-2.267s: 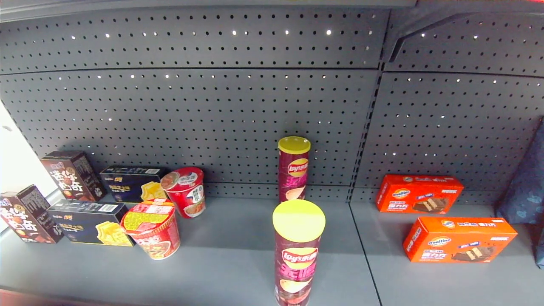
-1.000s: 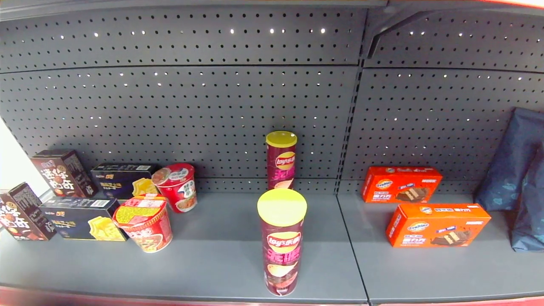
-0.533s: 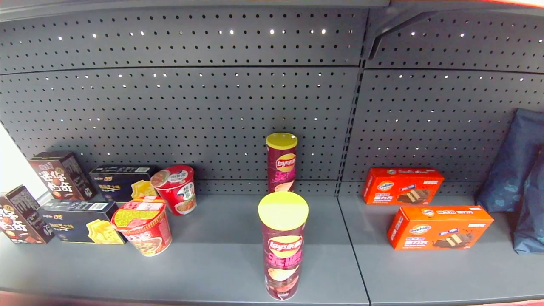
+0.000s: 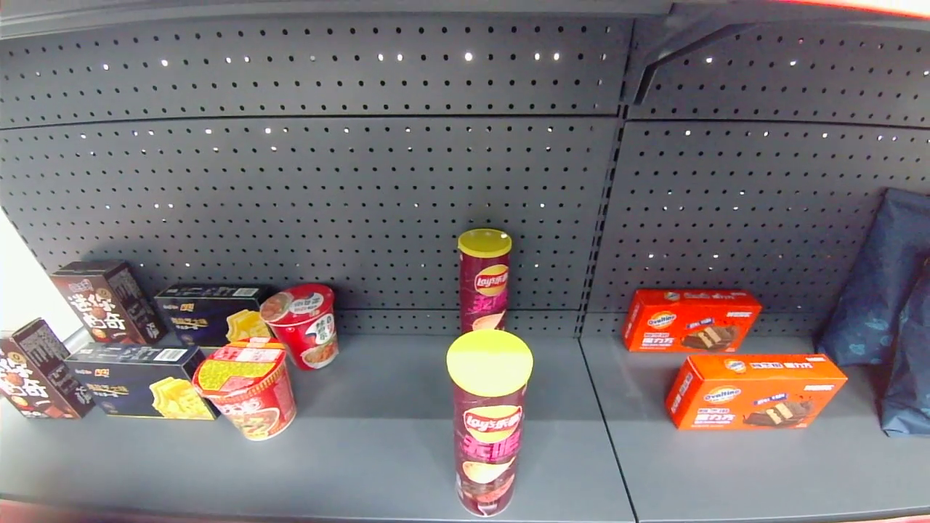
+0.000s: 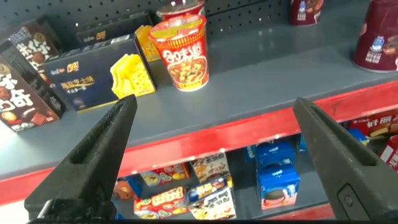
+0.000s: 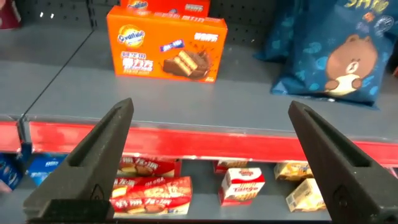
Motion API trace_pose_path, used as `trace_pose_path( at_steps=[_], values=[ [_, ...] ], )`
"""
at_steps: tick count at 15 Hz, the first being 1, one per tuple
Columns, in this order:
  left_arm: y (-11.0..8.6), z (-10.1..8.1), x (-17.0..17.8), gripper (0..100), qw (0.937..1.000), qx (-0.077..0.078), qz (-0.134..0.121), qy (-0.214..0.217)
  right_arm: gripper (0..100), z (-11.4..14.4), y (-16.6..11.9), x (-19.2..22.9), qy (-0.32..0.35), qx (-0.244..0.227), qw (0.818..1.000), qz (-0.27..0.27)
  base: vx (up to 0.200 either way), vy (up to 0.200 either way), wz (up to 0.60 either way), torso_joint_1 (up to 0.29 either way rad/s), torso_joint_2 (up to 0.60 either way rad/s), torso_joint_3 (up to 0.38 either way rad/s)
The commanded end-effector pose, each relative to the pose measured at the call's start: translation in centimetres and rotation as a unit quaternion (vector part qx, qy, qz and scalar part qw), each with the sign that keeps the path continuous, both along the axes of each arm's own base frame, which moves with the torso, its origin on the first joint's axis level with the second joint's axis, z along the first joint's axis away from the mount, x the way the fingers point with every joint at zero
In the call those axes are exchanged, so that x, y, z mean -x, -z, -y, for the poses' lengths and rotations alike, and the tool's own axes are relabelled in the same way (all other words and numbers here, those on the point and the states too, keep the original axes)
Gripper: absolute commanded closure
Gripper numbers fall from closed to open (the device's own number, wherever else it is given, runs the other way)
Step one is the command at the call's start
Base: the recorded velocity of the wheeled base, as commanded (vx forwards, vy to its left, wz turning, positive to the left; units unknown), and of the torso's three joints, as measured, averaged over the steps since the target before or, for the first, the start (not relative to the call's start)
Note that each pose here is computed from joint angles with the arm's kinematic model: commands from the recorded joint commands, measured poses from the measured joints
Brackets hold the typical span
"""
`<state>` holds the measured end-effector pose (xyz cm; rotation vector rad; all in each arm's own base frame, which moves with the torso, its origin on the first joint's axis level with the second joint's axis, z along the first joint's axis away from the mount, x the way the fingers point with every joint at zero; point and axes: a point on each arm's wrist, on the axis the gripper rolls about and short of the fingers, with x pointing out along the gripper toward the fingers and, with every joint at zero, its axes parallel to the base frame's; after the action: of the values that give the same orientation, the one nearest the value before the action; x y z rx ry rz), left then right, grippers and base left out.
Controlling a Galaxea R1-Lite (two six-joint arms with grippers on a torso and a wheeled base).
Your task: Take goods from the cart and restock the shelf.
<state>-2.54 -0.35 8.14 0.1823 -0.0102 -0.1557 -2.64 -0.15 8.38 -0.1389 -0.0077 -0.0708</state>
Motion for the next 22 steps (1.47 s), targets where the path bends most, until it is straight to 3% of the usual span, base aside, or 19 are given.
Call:
trace_pose_path(
  at_steps=[1,8,11,12,13,14,16,17,18,19,21,22],
  values=[
    [0.00,0.00,-0.01,0,1.0000,0.000,-0.001,0.000,0,0.00,0.02,-0.02,0.000,0.000,1.000,-0.002,0.000,0.000,0.00,0.000,0.00,0.000],
    [0.00,0.00,-0.01,0,1.0000,0.005,-0.002,0.000,0,0.01,0.02,-0.02,0.000,-0.015,1.000,-0.001,0.000,0.000,0.00,0.000,0.00,0.000],
    [-0.01,-0.01,-0.03,0,1.0000,0.006,-0.003,-0.003,0,0.23,0.00,-0.01,0.051,-0.042,0.998,0.006,0.000,0.000,0.00,0.000,0.00,0.000],
    [0.00,-0.05,-0.02,0,0.9998,0.014,-0.003,-0.012,0,0.44,0.13,0.00,0.099,-0.079,0.992,0.012,0.000,0.000,0.00,0.000,0.00,0.000],
    [0.02,-0.12,-0.04,0,0.9994,0.023,-0.004,-0.027,0,0.44,0.13,0.00,0.100,-0.074,0.992,0.011,0.000,0.000,0.00,0.000,0.00,0.000],
    [0.03,-0.35,-0.07,0,0.9961,0.039,-0.003,-0.079,0,0.30,0.06,-0.04,0.066,-0.057,0.996,0.011,0.000,0.000,0.00,0.000,0.00,0.000],
    [0.11,-0.45,-0.22,0,0.9928,0.066,0.009,-0.099,0,-0.30,0.80,-0.35,-0.067,-0.051,0.996,-0.005,0.000,0.000,0.00,0.000,0.00,0.000],
    [0.27,-0.40,-0.30,0,0.9928,0.081,0.009,-0.088,0,-0.14,0.82,-0.36,-0.030,-0.075,0.997,-0.002,0.000,0.000,0.00,0.000,0.00,0.000],
    [0.47,-0.18,-0.30,0,0.9961,0.077,-0.004,-0.042,0,-0.03,0.83,-0.35,-0.006,-0.082,0.997,-0.001,0.000,0.000,0.00,0.000,0.00,0.000],
    [0.49,-0.17,-0.30,0,0.9963,0.076,-0.005,-0.039,0,-0.03,0.83,-0.35,-0.006,-0.082,0.997,-0.001,0.000,0.000,0.00,0.000,0.00,0.000],
    [0.55,-0.03,-0.29,0,0.9987,0.051,-0.008,-0.006,0,-0.04,0.83,-0.35,-0.009,-0.072,0.997,-0.002,0.000,0.000,0.00,0.000,0.00,0.000],
    [0.55,-0.04,-0.29,0,0.9985,0.053,-0.008,-0.008,0,-0.04,0.83,-0.35,-0.009,-0.072,0.997,-0.002,0.000,0.000,0.00,0.000,0.00,0.000]
  ],
)
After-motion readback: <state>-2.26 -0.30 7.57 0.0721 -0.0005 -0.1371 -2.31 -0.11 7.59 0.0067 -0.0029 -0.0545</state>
